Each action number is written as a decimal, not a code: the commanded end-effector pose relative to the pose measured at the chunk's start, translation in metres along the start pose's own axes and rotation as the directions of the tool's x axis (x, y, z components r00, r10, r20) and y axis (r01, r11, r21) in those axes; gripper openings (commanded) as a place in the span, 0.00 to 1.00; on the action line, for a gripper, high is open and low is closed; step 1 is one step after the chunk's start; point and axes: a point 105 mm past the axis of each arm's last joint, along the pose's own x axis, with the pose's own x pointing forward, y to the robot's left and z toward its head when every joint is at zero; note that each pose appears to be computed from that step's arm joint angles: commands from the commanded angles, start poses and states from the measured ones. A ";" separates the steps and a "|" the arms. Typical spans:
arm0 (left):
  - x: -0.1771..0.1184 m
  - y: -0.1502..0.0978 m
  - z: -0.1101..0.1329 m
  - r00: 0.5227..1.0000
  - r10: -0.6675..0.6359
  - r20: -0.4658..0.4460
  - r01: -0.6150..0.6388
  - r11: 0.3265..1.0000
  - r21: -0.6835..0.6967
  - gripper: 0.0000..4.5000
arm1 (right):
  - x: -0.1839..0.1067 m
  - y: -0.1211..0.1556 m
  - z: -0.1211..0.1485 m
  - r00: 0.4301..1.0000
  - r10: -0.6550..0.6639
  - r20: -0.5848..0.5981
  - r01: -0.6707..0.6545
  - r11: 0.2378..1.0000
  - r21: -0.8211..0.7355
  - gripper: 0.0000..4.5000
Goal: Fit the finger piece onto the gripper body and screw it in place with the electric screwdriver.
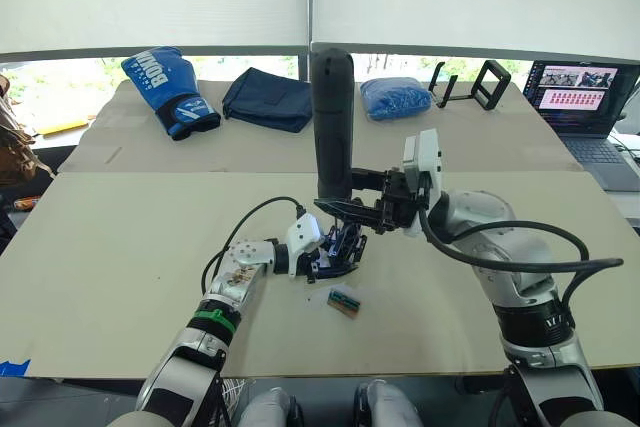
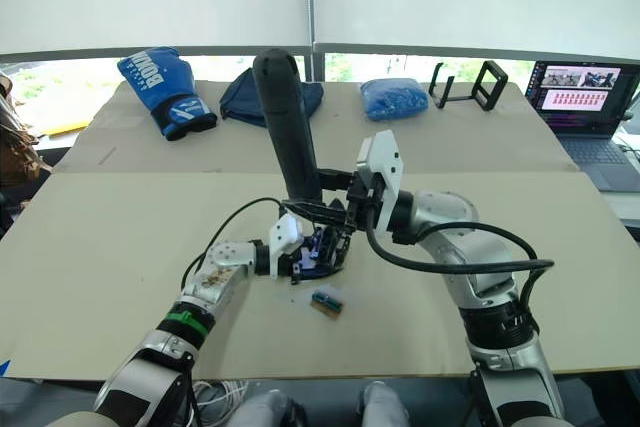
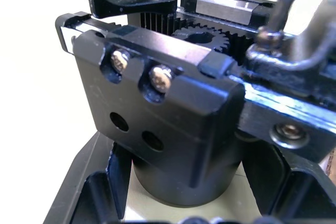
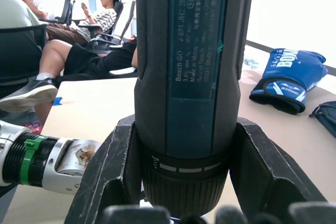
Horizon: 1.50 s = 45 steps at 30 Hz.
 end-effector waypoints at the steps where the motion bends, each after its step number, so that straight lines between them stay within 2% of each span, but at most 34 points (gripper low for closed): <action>1: 0.001 -0.002 0.000 1.000 -0.006 0.000 0.006 1.000 -0.005 0.53 | -0.008 -0.008 -0.041 0.989 -0.044 -0.138 0.057 0.994 0.090 0.42; 17: 0.000 -0.002 -0.001 1.000 -0.001 -0.002 0.001 1.000 -0.013 0.53 | -0.005 -0.005 -0.029 0.995 -0.021 -0.101 0.030 0.996 0.083 0.42; 20: 0.000 0.000 -0.003 1.000 0.016 -0.014 -0.016 1.000 -0.021 0.53 | -0.005 -0.006 0.013 1.000 0.030 0.004 -0.030 0.999 0.024 0.42; 23: -0.001 0.001 -0.005 0.999 0.023 -0.023 -0.023 0.999 -0.023 0.53 | -0.005 -0.006 0.034 0.997 0.054 0.061 -0.053 0.999 -0.007 0.42; 27: -0.001 0.005 -0.010 0.997 0.052 -0.055 -0.054 0.998 -0.037 0.53 | -0.011 -0.008 0.089 0.969 0.077 0.234 -0.045 0.990 -0.137 0.42; 37: -0.001 0.008 -0.010 0.996 0.079 -0.049 -0.082 0.995 -0.051 0.53 | -0.032 0.004 0.111 0.949 0.131 0.287 -0.082 0.980 -0.180 0.42; 39: -0.002 0.008 -0.010 0.996 0.083 -0.044 -0.085 0.995 -0.056 0.77 | -0.036 0.005 0.116 0.949 0.128 0.289 -0.074 0.979 -0.191 0.42; 41: -0.003 0.008 -0.008 0.995 0.095 -0.029 -0.097 0.993 -0.064 0.94 | -0.041 0.005 0.119 0.950 0.120 0.287 -0.063 0.978 -0.201 0.42; 42: -0.004 0.009 -0.008 0.995 0.102 -0.023 -0.103 0.993 -0.063 0.99 | -0.043 0.006 0.120 0.952 0.116 0.284 -0.058 0.977 -0.205 0.42; 45: -0.013 0.013 -0.007 0.991 0.137 -0.015 -0.137 0.990 -0.038 0.99 | -0.054 0.007 0.125 0.959 0.087 0.271 -0.027 0.976 -0.218 0.42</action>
